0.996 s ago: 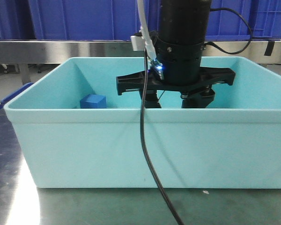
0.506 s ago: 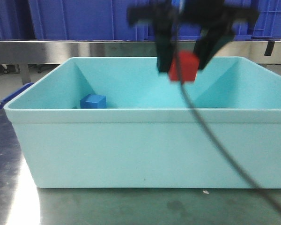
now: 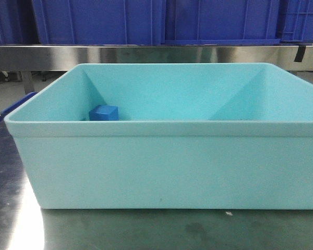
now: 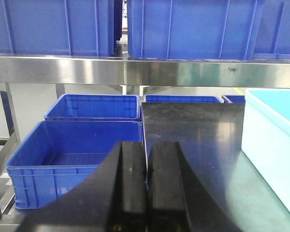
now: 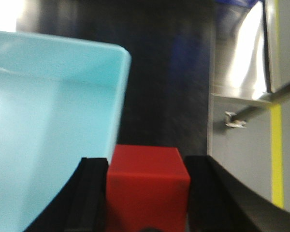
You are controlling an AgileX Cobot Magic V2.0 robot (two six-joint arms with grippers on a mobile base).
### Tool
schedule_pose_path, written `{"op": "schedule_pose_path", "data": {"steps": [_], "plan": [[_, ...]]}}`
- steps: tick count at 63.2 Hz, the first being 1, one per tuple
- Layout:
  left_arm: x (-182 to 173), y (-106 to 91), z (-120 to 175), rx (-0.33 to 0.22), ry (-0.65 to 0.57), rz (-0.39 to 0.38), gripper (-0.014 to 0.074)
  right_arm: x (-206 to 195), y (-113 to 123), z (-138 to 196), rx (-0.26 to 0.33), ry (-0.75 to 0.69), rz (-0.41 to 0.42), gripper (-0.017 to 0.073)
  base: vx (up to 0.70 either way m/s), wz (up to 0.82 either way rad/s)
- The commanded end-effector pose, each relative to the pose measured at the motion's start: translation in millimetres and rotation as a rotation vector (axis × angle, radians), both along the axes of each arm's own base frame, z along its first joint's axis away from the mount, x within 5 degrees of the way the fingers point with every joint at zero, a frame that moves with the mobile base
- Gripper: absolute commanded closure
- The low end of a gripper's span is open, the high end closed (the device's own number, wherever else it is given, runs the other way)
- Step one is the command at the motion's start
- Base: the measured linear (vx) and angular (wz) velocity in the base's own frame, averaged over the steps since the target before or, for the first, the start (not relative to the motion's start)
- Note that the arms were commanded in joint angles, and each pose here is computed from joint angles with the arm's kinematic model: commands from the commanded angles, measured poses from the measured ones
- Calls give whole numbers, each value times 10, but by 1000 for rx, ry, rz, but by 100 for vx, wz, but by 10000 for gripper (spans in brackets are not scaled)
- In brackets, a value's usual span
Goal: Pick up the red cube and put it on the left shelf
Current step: 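Close the right gripper on the red cube and lift it, then raise the held red cube clear of the bin with the right gripper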
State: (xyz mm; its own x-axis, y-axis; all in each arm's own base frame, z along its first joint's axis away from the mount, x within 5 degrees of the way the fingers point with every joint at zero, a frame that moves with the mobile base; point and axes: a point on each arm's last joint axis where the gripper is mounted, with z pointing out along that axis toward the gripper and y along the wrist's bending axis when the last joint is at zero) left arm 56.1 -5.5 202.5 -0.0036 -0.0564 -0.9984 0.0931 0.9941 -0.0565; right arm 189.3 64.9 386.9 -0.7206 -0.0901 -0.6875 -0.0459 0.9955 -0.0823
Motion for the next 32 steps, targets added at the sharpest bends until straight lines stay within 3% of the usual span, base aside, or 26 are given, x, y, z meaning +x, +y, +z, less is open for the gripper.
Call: {"op": "schedule_pose_path", "data": {"steps": [1,10,26,32], "plan": [[-2,5,6,-16,-75,3,492,-227,-237,44,-38,-95,-7,422,0,0],[-2,5,6,-16,-75,3,492,-613,-440,-147,-30,-131,-12,422,0,0],[-2,5,6,-16,-75,3,492,-1257,-653,-320,131,-393,59,422,0,0],[-2,5,6,-16,-75,3,492,-1438,-707,-421,164,-484,97,422,0,0]]}}
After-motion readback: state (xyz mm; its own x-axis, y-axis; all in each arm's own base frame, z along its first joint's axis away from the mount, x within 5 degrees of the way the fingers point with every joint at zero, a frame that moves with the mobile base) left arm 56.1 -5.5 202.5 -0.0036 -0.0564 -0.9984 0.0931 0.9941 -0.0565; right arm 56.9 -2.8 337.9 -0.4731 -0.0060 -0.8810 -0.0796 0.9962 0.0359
